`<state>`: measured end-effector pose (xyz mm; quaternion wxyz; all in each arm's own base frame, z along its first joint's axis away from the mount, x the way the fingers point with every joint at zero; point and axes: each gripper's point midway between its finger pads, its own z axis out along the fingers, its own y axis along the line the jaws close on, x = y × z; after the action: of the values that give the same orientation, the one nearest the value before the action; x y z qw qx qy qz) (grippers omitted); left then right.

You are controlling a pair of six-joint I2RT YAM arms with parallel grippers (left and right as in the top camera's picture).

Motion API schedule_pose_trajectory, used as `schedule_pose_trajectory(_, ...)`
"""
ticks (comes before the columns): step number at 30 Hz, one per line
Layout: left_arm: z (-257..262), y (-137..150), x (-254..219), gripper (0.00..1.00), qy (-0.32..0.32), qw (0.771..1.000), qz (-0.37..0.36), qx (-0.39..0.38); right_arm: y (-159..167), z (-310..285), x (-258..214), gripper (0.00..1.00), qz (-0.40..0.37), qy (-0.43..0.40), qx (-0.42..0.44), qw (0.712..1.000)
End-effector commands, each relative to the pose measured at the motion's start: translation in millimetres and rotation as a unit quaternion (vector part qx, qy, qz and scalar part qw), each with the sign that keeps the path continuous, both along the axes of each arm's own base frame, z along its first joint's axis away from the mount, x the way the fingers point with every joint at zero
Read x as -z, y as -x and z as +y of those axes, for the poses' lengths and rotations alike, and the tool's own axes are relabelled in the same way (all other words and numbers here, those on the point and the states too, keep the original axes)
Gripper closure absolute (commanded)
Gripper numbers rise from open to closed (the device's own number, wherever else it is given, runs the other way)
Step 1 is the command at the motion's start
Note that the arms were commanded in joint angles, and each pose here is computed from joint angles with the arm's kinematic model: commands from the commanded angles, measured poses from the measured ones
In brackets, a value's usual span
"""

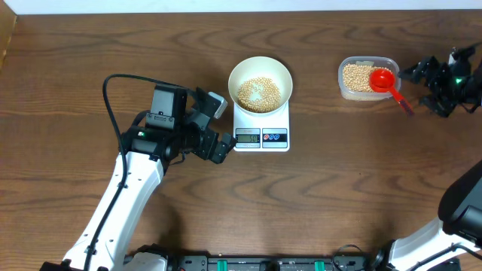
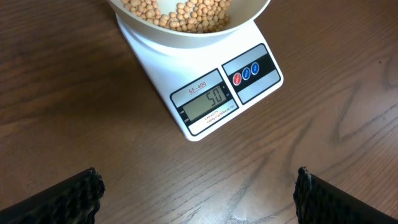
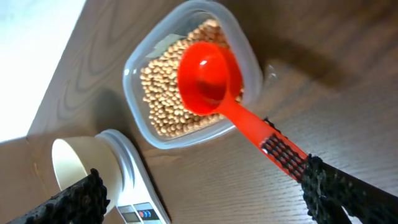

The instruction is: Scoop item into bowl and weigh 50g on scale

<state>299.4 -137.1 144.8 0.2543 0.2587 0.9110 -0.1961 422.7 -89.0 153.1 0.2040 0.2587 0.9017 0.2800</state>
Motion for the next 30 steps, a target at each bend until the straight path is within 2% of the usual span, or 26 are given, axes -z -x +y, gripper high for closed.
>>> schedule_pose_trajectory(1,0.8,0.2,1.6,0.00,-0.004,1.000,0.001,0.001,4.0,6.2,-53.7,0.01,-0.093,0.048,-0.056,0.993)
schedule_pose_trajectory(9,0.8,0.2,1.6,0.00,-0.004,1.000,0.001,0.001,38.5,22.0,-141.0,0.01,-0.202,0.135,-0.091,0.966)
schedule_pose_trajectory(16,0.8,0.2,1.6,0.00,-0.004,1.000,0.001,0.001,81.6,30.5,-188.4,0.01,-0.235,0.194,-0.069,0.950)
schedule_pose_trajectory(20,0.8,0.2,1.6,0.00,-0.004,1.000,0.001,0.001,97.9,30.8,-202.4,0.01,-0.244,0.222,-0.056,0.942)
schedule_pose_trajectory(30,0.8,0.2,1.6,0.00,-0.004,1.000,0.001,0.001,125.5,39.4,-202.3,0.01,-0.222,0.221,-0.049,0.948)
